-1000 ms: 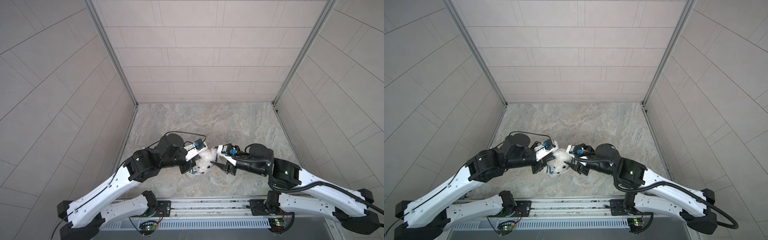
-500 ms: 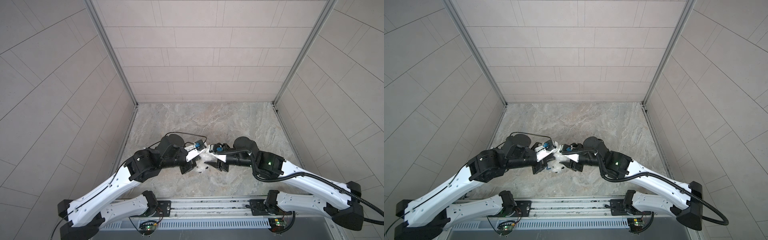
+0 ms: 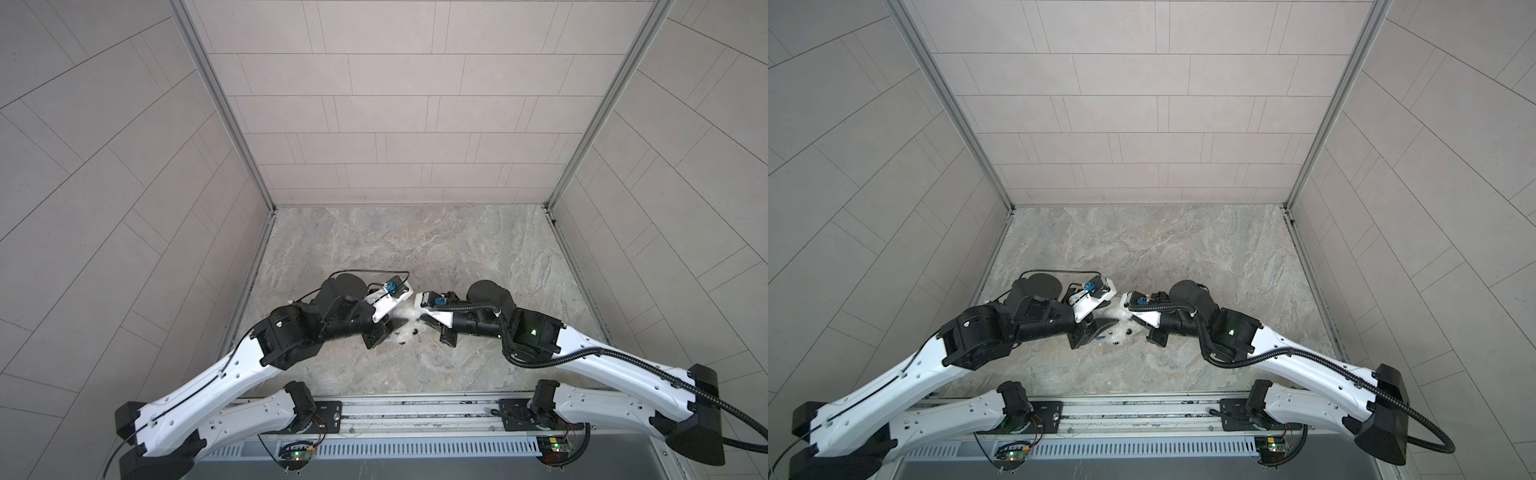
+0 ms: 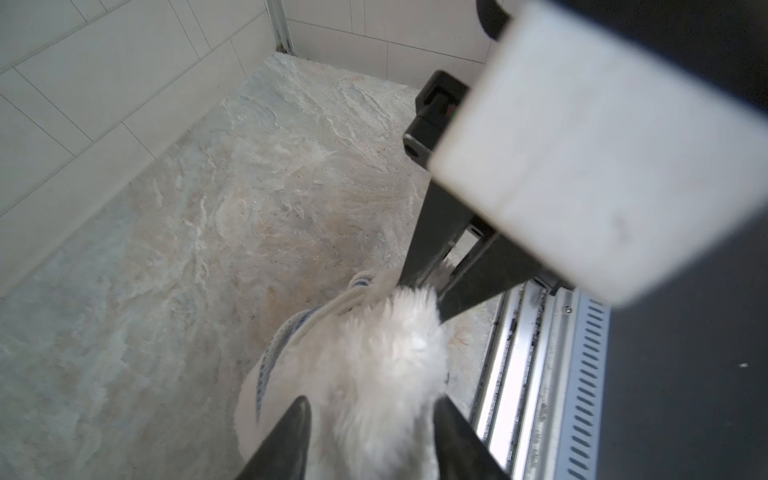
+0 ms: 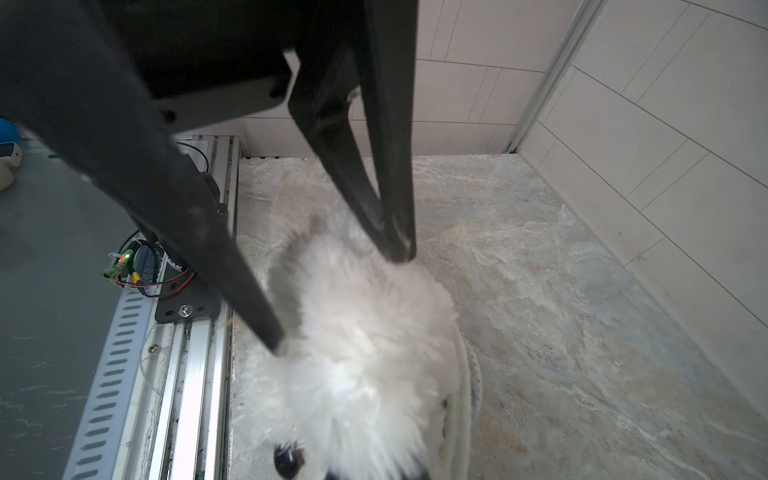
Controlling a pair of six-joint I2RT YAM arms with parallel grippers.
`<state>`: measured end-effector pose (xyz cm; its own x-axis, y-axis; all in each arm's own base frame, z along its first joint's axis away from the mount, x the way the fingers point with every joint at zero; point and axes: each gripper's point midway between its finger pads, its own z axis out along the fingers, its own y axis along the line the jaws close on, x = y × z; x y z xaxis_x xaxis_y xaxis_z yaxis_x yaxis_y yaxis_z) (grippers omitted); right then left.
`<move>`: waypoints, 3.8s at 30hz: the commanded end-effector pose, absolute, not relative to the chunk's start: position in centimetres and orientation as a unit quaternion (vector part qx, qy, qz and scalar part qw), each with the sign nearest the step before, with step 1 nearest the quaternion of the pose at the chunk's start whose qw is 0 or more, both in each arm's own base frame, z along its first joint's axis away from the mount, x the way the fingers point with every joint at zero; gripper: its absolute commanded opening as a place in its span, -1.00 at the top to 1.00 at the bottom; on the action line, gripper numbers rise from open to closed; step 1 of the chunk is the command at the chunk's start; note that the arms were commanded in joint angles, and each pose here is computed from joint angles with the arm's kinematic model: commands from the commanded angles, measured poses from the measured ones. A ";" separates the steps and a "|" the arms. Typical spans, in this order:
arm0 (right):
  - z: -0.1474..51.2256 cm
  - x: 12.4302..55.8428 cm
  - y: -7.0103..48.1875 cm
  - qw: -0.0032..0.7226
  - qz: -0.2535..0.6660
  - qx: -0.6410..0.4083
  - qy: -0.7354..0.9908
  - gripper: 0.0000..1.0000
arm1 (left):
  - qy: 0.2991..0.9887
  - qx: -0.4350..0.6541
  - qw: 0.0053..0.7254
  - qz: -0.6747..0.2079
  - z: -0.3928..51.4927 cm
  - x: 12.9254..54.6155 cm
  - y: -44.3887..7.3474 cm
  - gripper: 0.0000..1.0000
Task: Dress the teddy bear
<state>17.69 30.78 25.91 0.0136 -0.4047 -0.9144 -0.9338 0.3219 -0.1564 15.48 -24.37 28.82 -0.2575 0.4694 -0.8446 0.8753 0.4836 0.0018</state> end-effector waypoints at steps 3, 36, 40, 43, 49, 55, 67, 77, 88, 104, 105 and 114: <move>27.1 18.0 28.9 0.530 0.288 -0.482 0.635 1.00 | 0.802 0.257 0.423 -0.334 29.0 16.8 -21.8 -0.39; 26.7 16.9 26.3 0.568 0.328 -0.464 0.595 1.00 | 0.831 0.133 0.363 -0.399 19.1 19.3 -21.7 0.41; 26.5 16.9 26.4 0.566 0.329 -0.465 0.596 1.00 | 0.826 0.161 0.361 -0.402 19.1 18.3 -23.1 0.32; 26.5 16.9 26.4 0.566 0.329 -0.466 0.595 1.00 | 0.828 0.162 0.357 -0.401 18.6 18.2 -23.7 0.31; 26.4 16.8 26.3 0.566 0.327 -0.467 0.595 1.00 | 0.829 0.155 0.367 -0.393 18.6 19.0 -23.9 0.41; 26.1 16.7 25.9 0.563 0.319 -0.472 0.598 1.00 | 0.828 0.139 0.385 -0.382 19.3 19.6 -23.2 1.00; 25.2 16.0 25.4 0.542 0.291 -0.509 0.601 1.00 | 0.845 0.019 0.420 -0.331 20.5 21.1 -16.4 1.00; 27.2 15.3 24.5 0.574 0.286 -0.504 0.578 1.00 | 0.881 -0.012 0.349 -0.319 16.8 22.2 -16.5 1.00; 30.2 14.5 23.9 0.623 0.324 -0.459 0.544 1.00 | 0.906 -0.062 0.277 -0.313 10.3 21.8 -16.3 1.00; 31.1 14.5 24.3 0.628 0.342 -0.451 0.534 1.00 | 0.850 -0.006 0.284 -0.444 13.1 21.8 -20.6 1.00; 31.2 14.6 24.4 0.628 0.342 -0.451 0.534 1.00 | 0.838 0.009 0.286 -0.464 14.1 21.5 -21.4 1.00; 31.6 15.3 24.0 0.639 0.333 -0.431 0.543 1.00 | 0.859 0.035 0.272 -0.433 13.1 20.3 -21.0 1.00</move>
<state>15.48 24.35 27.79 0.0995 -0.1322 -0.9862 -0.9116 0.3853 -0.1436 20.45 -21.37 13.38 -0.8528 -0.1937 -0.4850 0.2897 0.5973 -0.7479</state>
